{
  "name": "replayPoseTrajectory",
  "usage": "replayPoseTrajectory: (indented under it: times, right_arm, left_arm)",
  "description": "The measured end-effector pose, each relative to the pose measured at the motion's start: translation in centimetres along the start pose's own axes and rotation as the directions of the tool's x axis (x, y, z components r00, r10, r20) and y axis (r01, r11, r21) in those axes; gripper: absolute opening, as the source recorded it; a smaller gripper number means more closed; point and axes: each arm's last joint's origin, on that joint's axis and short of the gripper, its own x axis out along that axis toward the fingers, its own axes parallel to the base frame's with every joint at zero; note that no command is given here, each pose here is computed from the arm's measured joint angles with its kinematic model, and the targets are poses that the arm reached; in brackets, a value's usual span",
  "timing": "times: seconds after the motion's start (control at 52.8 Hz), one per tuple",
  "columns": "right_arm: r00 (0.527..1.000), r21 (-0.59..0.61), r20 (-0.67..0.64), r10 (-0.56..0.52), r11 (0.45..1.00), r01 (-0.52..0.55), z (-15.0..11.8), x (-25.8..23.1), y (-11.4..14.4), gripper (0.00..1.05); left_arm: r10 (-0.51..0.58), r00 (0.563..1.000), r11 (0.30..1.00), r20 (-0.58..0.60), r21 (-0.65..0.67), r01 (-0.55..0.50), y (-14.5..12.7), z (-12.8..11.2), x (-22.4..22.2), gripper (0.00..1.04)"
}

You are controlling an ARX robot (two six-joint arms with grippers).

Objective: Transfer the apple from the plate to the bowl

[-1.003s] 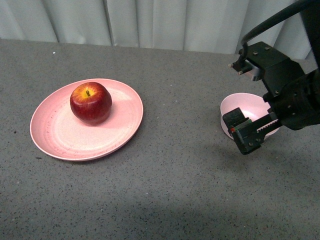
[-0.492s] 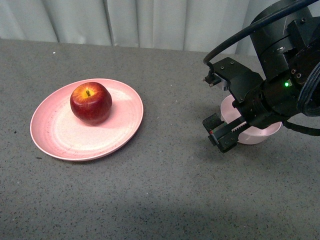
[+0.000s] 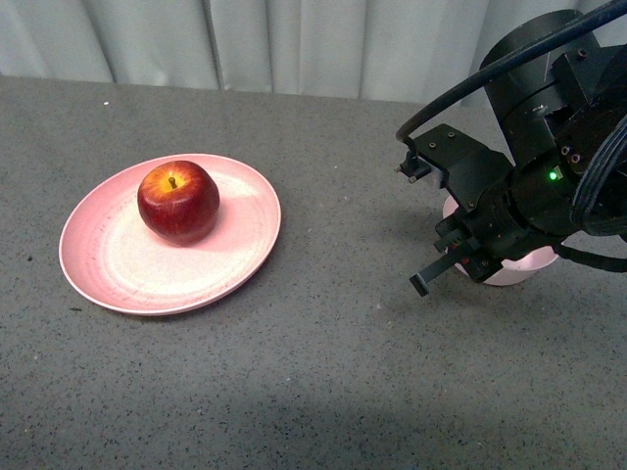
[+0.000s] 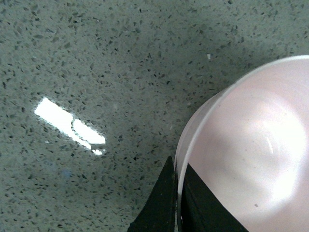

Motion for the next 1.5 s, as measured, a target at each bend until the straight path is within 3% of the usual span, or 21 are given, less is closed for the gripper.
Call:
replayPoseTrajectory:
  times: [0.416,0.776,1.136,1.495]
  right_arm:
    - [0.995,-0.072,0.096,0.026,0.997,-0.019,2.5,-2.5,0.3,0.01]
    - [0.966,-0.206,0.146,0.214,0.961,-0.182,5.5,-3.8,6.1,0.01]
    - [0.955,-0.188,0.125,0.271,0.951,-0.245,6.3,-1.7,8.3,0.01]
    - [0.954,-0.167,0.119,0.274,0.953,-0.253,6.9,-0.3,8.7,0.01]
  left_arm:
    - [0.0,1.0,1.0,0.0,0.0,0.0,0.0,0.0,0.0,0.98]
    - [0.0,1.0,1.0,0.0,0.0,0.0,0.0,0.0,0.0,0.98]
    - [0.0,1.0,1.0,0.0,0.0,0.0,0.0,0.0,0.0,0.98]
    - [0.0,1.0,1.0,0.0,0.0,0.0,0.0,0.0,0.0,0.98]
